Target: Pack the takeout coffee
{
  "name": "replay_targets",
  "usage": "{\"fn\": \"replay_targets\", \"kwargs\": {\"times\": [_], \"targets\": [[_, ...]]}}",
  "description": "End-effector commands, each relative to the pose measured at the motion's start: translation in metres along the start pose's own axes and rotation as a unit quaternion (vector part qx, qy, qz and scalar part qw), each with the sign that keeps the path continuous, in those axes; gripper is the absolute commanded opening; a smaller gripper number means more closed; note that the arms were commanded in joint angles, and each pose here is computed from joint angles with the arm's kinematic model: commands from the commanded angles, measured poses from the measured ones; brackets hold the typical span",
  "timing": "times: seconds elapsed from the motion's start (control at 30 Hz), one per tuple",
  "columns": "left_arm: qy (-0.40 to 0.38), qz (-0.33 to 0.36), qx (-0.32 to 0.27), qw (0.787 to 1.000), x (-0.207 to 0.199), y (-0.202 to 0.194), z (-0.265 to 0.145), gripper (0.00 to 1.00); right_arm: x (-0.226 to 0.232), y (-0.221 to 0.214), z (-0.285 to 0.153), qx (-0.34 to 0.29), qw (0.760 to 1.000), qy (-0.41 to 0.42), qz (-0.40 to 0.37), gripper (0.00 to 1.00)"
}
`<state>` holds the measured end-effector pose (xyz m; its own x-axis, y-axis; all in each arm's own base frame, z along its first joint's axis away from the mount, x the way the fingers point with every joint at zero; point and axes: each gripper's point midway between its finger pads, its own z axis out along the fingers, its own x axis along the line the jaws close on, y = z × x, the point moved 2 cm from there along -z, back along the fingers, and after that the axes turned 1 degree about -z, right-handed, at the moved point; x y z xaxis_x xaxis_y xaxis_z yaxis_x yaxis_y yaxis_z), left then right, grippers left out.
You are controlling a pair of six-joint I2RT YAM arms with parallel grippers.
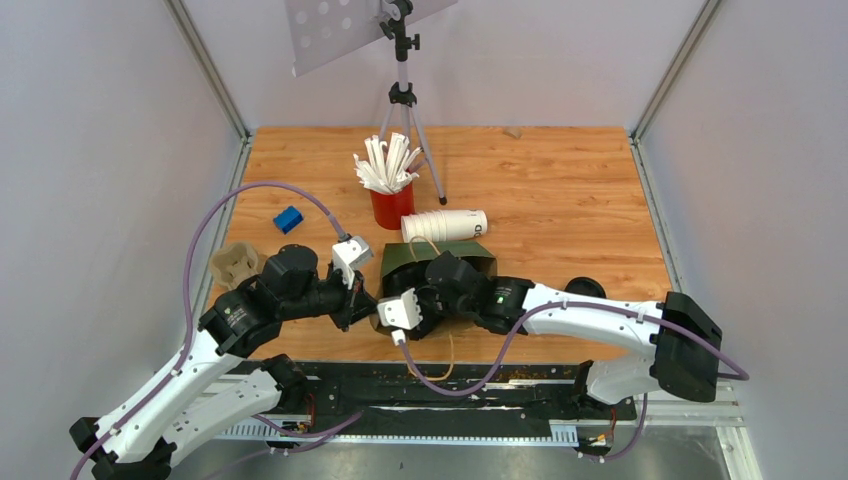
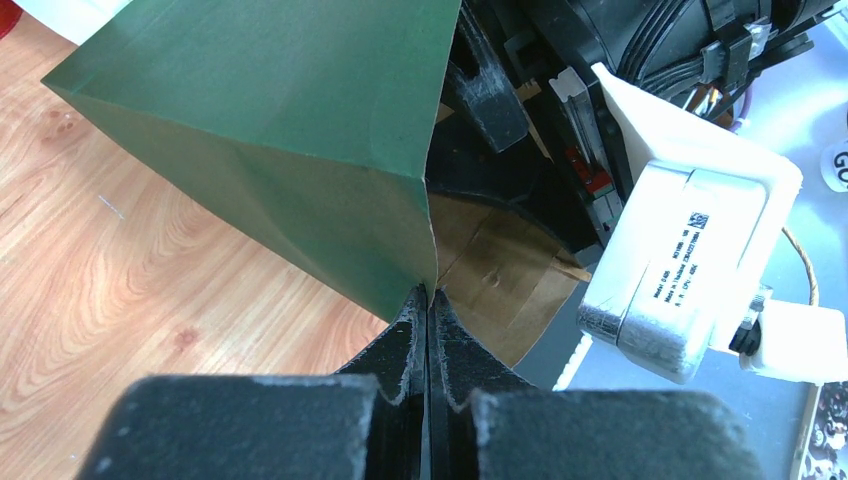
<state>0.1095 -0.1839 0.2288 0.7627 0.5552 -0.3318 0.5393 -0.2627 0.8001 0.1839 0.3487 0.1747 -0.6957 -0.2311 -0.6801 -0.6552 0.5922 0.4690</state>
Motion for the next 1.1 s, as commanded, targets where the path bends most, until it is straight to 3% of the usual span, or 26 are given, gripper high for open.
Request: {"fn": "replay_targets", "kwargs": {"times": [0.0,1.07], "targets": [[-0.007,0.002,-0.004,1.000,-0.003,0.003,-0.002,0.01,-0.015,0.010,0.004,-0.026,0.999,-0.025,-0.003,0.68],[-0.011,-0.004,-0.002,1.000,-0.004,0.002,0.000,0.02,0.003,-0.025,0.023,0.032,0.999,-0.007,0.035,0.69]]}}
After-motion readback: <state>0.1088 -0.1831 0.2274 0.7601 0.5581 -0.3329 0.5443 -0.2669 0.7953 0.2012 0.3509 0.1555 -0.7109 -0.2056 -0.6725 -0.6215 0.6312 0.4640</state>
